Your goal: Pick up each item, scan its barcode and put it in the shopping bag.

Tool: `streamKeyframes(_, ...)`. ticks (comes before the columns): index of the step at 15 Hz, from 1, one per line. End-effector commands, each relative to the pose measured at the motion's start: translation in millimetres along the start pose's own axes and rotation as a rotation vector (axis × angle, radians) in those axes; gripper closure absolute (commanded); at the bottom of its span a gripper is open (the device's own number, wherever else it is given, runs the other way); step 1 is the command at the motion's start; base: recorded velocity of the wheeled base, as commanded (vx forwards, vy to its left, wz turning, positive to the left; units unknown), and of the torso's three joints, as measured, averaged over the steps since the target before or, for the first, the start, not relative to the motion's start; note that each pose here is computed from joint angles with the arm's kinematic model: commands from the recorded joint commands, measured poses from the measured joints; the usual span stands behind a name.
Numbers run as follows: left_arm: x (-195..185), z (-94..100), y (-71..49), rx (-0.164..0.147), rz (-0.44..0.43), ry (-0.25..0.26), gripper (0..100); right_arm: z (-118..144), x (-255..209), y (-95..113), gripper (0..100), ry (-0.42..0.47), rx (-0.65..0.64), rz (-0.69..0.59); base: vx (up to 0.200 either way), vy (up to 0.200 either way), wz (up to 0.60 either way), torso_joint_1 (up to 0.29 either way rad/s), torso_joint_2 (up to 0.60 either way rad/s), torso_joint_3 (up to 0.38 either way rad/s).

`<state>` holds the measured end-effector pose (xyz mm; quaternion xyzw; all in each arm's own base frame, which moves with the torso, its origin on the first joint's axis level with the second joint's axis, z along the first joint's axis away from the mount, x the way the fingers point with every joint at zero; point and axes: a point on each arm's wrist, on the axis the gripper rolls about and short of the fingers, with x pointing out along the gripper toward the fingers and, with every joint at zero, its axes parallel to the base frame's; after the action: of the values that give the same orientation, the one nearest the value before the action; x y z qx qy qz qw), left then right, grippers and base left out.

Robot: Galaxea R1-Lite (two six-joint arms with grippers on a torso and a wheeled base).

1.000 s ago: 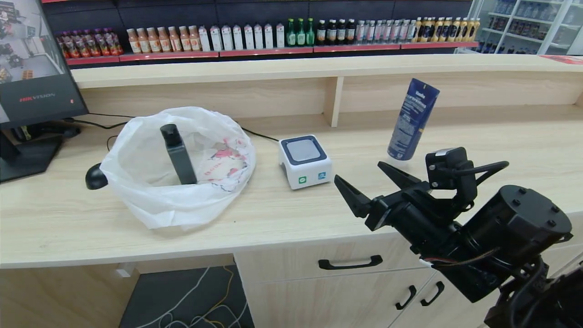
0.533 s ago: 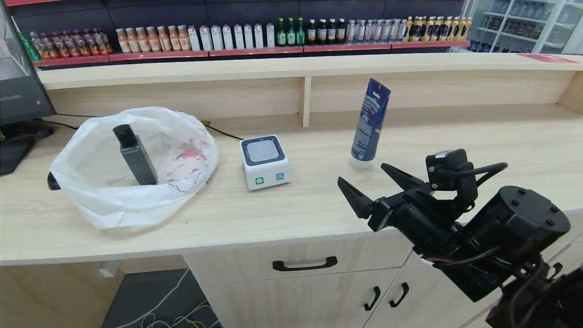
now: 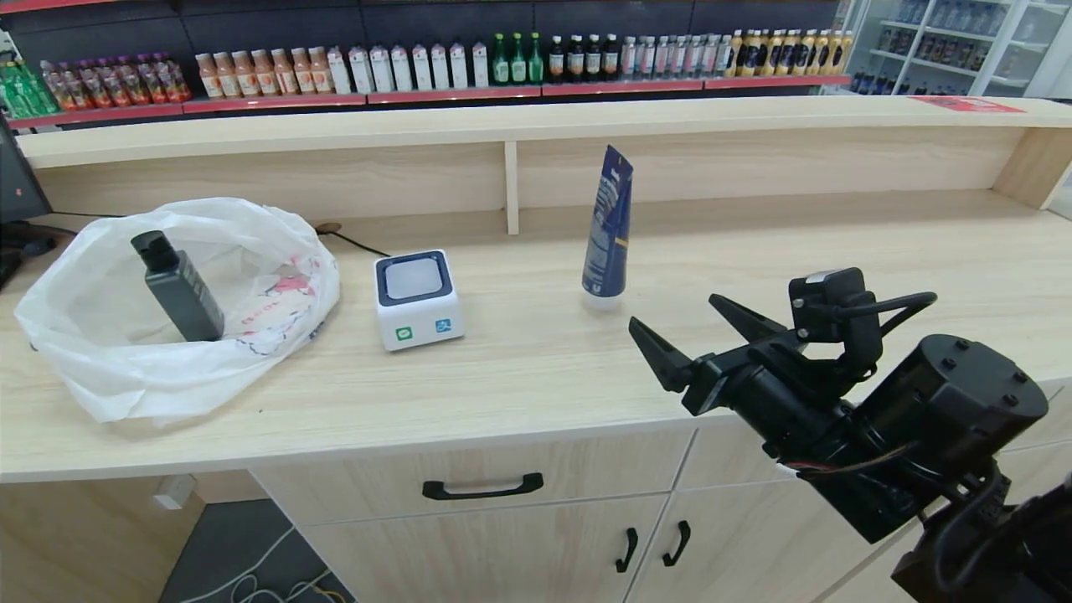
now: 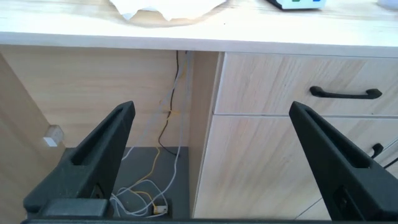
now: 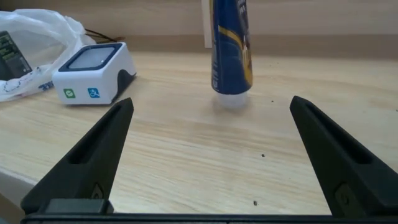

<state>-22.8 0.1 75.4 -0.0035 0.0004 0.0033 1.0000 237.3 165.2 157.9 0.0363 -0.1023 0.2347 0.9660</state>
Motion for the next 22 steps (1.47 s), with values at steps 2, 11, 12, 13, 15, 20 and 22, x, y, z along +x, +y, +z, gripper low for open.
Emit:
streamKeyframes(2, 0.0, 0.0, 0.0, -0.001, 0.001, -0.001, 0, 0.4, 1.4, 3.2, 0, -0.005, 0.001, 0.013, 0.0, 0.0, 0.0, 0.0, 0.0, 0.0)
streamKeyframes(11, 0.0, 0.0, 0.0, 0.001, 0.001, -0.001, 0, 18.2, 14.7, 6.0, 0, -0.09, -0.076, -0.083, 0.0, 0.0, 0.0, 0.0, 0.0, 0.0)
streamKeyframes(12, 0.0, 0.0, 0.0, 0.001, 0.001, -0.001, 0, 21.6, 19.0, 10.4, 0, -0.082, -0.082, -0.073, 0.0, 0.0, 0.0, 0.0, 0.0, 0.0)
streamKeyframes(13, 0.0, 0.0, 0.0, 0.001, 0.001, -0.001, 0, 29.5, 30.6, 12.0, 0, -0.069, -0.088, -0.086, 0.0, 0.0, 0.0, 0.0, 0.0, 0.0)
streamKeyframes(15, 0.0, 0.0, 0.0, 0.001, 0.001, -0.001, 0, 41.4, 46.0, 13.9, 0, -0.037, -0.095, -0.092, 0.0, 0.0, 0.0, 0.0, 0.0, 0.0)
streamKeyframes(20, 0.0, 0.0, 0.0, 0.001, 0.001, -0.001, 0, 77.4, 78.3, 15.0, 0, -0.001, -0.106, -0.18, 0.0, 0.0, 0.0, 0.0, 0.0, 0.0)
streamKeyframes(22, 0.0, 0.0, 0.0, 0.001, 0.001, -0.001, 0, 76.6, 86.0, 15.1, 0, 0.025, -0.109, -0.182, 0.0, 0.0, 0.0, 0.0, 0.0, 0.0)
